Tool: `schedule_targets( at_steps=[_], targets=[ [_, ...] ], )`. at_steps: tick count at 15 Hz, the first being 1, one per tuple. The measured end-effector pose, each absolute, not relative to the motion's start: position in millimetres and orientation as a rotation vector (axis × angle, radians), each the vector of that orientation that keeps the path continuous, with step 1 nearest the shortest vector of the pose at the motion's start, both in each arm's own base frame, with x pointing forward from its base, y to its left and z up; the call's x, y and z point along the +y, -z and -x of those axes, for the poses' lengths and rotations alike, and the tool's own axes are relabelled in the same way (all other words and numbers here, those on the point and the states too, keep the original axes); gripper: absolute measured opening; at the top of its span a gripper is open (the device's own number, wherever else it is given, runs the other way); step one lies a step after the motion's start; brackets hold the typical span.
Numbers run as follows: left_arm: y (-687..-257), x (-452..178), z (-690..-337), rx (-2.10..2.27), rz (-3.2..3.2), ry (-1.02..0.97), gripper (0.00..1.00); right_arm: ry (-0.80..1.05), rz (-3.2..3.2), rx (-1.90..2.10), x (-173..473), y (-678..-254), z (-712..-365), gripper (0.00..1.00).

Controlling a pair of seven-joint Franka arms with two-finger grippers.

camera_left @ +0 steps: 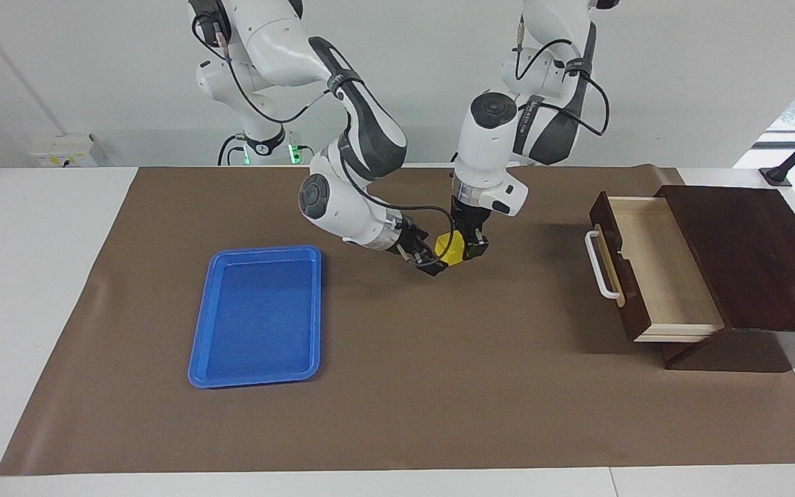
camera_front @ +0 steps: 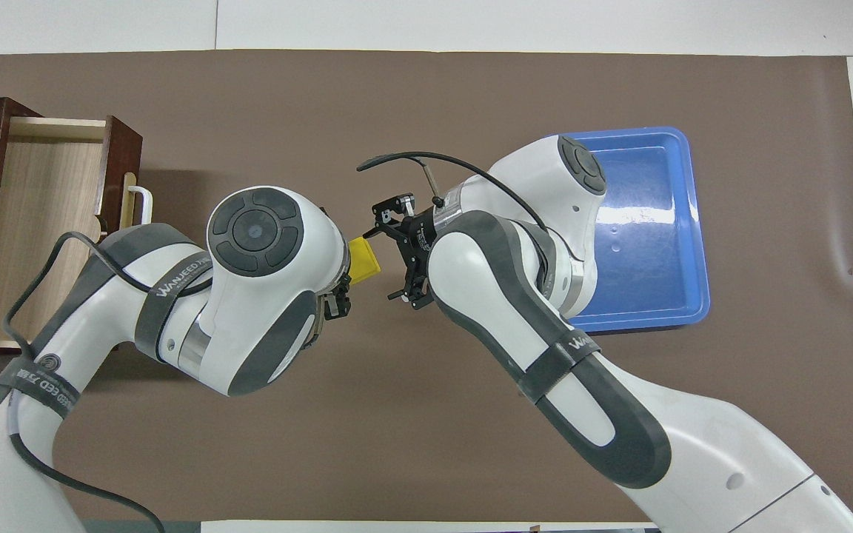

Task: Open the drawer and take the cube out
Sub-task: 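Grasp the cube with the right gripper and open the left gripper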

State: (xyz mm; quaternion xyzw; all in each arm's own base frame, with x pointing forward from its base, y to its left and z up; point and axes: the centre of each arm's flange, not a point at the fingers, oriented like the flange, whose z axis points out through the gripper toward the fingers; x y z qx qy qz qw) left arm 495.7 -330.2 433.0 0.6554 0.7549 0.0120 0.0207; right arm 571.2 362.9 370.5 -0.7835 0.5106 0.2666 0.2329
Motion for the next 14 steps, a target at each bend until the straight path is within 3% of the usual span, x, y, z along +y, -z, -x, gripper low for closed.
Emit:
schedule_targets(
  at_steps=[12, 14],
  targets=[
    [-431, -335, -490, 2.332, -2.050, -0.035, 0.55, -0.742, 2.179, 1.372, 383, -370, -559, 1.00],
    [-430, -335, -490, 2.332, -2.051, -0.034, 0.55, -0.745, 2.172, 1.376, 383, -370, -559, 0.96]
  ],
)
